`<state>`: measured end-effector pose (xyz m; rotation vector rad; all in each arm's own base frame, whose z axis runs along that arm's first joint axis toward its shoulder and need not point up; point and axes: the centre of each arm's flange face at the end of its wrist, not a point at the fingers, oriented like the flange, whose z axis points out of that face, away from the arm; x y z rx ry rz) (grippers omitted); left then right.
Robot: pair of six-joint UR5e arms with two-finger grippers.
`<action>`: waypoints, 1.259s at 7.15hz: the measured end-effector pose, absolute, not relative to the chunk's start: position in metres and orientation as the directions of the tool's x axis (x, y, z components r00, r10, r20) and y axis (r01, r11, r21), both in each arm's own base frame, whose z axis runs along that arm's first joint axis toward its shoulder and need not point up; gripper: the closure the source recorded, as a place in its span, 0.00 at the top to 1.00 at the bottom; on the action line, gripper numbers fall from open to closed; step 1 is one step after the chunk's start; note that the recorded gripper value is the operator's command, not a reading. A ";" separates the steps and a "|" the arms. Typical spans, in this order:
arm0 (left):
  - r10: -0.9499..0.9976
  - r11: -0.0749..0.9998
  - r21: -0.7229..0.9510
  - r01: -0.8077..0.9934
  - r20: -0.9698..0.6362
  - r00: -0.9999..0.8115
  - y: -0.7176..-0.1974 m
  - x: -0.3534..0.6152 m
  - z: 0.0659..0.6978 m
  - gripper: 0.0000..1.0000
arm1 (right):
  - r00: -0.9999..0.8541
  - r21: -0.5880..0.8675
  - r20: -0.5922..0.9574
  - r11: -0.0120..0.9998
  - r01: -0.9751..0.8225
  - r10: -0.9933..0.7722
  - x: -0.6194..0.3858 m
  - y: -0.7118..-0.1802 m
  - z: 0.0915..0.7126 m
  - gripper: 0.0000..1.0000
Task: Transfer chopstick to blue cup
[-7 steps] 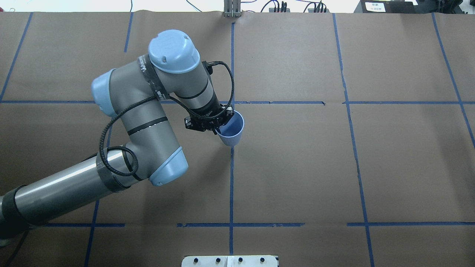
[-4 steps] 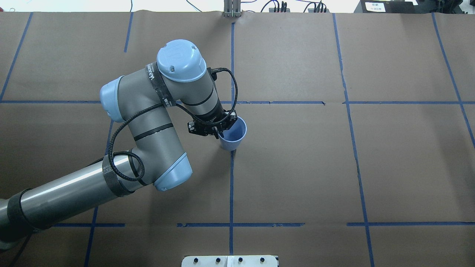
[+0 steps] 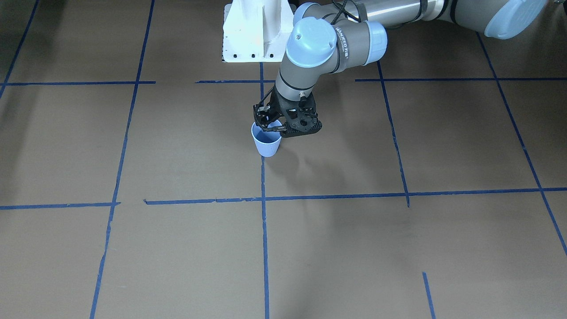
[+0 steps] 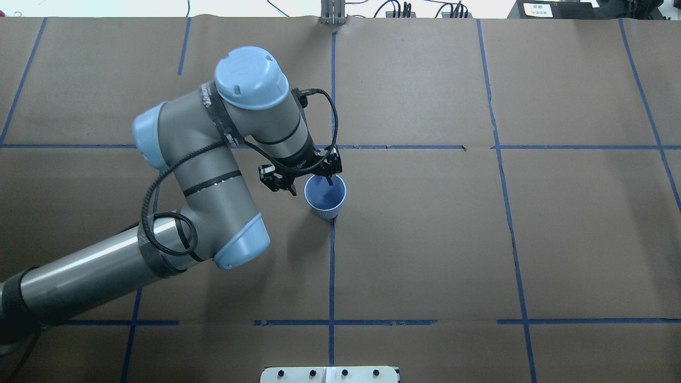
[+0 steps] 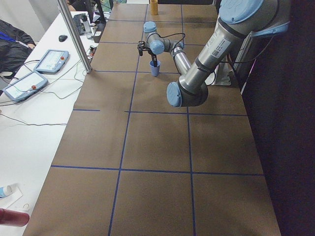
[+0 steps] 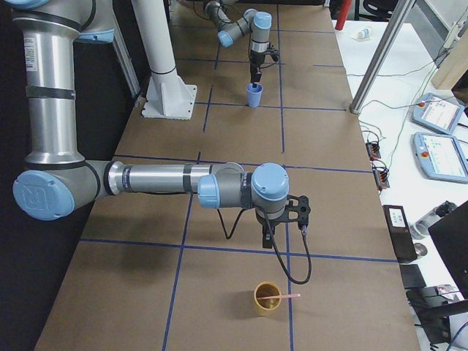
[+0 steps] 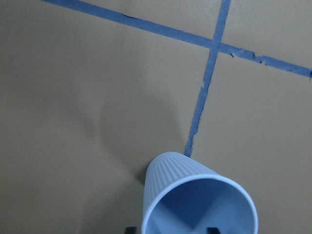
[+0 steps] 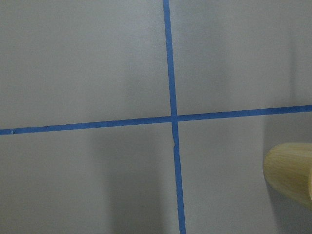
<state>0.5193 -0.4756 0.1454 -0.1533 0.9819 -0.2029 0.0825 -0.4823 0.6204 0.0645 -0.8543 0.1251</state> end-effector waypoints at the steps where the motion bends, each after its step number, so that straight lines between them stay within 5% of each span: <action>1: -0.255 0.967 -0.230 0.114 -0.806 0.534 -0.483 0.491 0.137 1.00 | 0.650 -0.001 0.755 0.990 -0.140 0.092 0.084 -0.479 0.624 1.00; 4: -0.234 0.972 -0.205 0.115 -0.788 0.569 -0.482 0.392 0.116 1.00 | 0.651 -0.059 0.740 0.981 -0.187 0.169 0.108 -0.447 0.663 1.00; 9: -0.028 0.997 0.031 0.075 -0.742 0.670 -0.481 0.223 0.247 1.00 | 0.721 0.067 0.680 0.968 -0.243 0.135 0.143 -0.480 0.735 1.00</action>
